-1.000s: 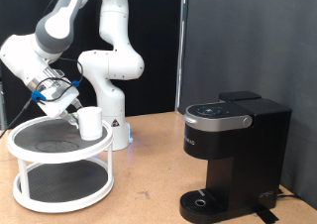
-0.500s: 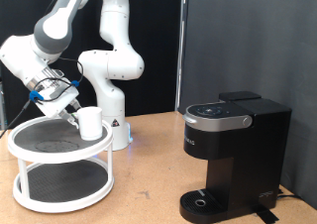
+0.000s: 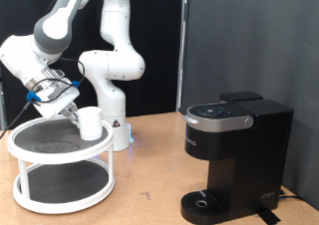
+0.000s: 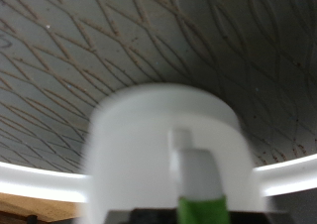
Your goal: Make a cup of coffee with the keurig machine
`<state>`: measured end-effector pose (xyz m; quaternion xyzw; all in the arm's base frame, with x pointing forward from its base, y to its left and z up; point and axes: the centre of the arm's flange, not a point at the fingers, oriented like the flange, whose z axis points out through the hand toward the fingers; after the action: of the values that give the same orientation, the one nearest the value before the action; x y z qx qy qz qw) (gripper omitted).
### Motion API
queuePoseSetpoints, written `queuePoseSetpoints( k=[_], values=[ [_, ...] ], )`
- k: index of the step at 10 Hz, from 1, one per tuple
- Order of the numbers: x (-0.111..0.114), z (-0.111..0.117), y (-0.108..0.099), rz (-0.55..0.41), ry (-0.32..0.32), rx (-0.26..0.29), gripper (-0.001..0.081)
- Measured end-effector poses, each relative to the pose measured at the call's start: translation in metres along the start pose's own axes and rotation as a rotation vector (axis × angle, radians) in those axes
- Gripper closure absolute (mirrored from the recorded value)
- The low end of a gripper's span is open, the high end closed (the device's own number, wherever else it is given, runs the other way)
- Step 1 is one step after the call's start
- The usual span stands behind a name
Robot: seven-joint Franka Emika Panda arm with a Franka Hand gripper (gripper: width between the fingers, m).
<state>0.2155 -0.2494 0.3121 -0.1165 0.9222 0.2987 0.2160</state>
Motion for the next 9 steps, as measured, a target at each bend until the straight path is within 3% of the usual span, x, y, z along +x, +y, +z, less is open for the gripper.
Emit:
queuePoseSetpoints(
  k=[4, 9],
  values=[
    [0.001, -0.004, 0.001, 0.043, -0.008, 0.004, 0.0734],
    [-0.007, -0.034, 0.019, 0.047, -0.057, 0.001, 0.0734]
  ],
)
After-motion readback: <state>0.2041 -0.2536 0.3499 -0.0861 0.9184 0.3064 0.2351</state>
